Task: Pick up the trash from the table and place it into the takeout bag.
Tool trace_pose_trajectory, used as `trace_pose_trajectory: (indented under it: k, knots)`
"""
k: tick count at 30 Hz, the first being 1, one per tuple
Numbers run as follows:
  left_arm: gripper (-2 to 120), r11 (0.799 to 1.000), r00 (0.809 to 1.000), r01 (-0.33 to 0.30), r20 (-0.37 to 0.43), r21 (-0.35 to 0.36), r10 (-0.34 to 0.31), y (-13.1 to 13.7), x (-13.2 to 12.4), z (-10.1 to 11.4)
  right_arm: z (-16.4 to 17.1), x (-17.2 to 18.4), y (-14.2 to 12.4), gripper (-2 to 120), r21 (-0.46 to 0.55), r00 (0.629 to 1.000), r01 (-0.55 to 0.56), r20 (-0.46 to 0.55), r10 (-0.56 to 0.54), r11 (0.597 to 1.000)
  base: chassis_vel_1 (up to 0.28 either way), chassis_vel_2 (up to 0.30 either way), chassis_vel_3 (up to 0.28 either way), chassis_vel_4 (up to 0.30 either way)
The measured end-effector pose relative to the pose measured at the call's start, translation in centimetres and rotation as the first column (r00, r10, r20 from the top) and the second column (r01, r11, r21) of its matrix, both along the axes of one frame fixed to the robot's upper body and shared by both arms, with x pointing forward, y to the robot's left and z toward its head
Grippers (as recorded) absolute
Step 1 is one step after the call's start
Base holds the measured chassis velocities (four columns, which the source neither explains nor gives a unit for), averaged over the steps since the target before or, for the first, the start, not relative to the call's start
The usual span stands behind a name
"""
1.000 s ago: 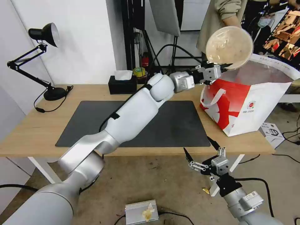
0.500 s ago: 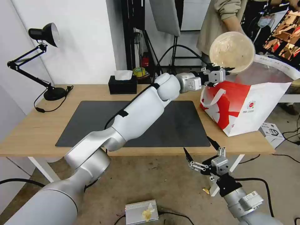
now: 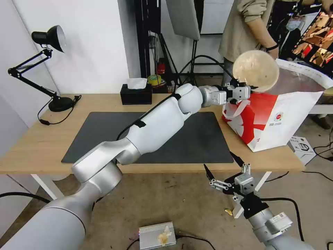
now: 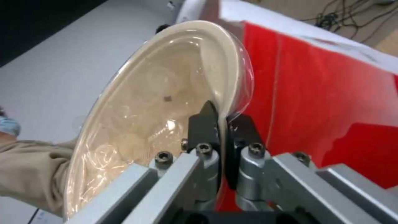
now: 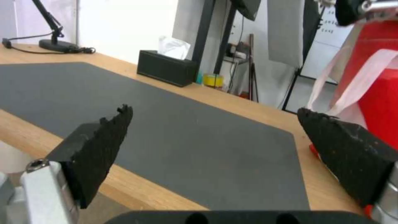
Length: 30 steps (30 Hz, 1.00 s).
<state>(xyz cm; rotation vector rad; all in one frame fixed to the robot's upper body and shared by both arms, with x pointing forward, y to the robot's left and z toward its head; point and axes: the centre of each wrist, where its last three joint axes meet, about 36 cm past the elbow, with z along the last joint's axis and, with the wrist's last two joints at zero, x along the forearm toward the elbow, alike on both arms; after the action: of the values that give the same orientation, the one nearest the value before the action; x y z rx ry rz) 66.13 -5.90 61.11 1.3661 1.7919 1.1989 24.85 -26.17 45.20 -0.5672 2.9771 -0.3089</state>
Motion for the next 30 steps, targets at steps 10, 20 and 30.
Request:
trace_pose_trajectory:
  k: [10,20,30]
  knots:
    - [0,0.999,1.000,0.011,-0.029,0.048,-0.009,-0.3,-0.1,-1.2,0.0,0.0,0.0,100,0.000,1.000,0.000,0.000,0.000,1.000,0.000,0.000,0.000,0.000]
    - [0,0.998,0.999,-0.002,-0.054,0.062,0.006,-0.1,0.1,-1.4,0.0,0.0,0.0,100,0.000,1.000,0.000,0.000,0.000,1.000,0.000,0.000,0.000,0.000]
    - [3,0.998,0.998,-0.006,-0.057,0.058,0.010,0.0,0.2,-1.3,0.0,0.0,0.0,100,0.000,1.000,0.000,0.000,0.000,1.000,0.000,0.000,0.000,0.000]
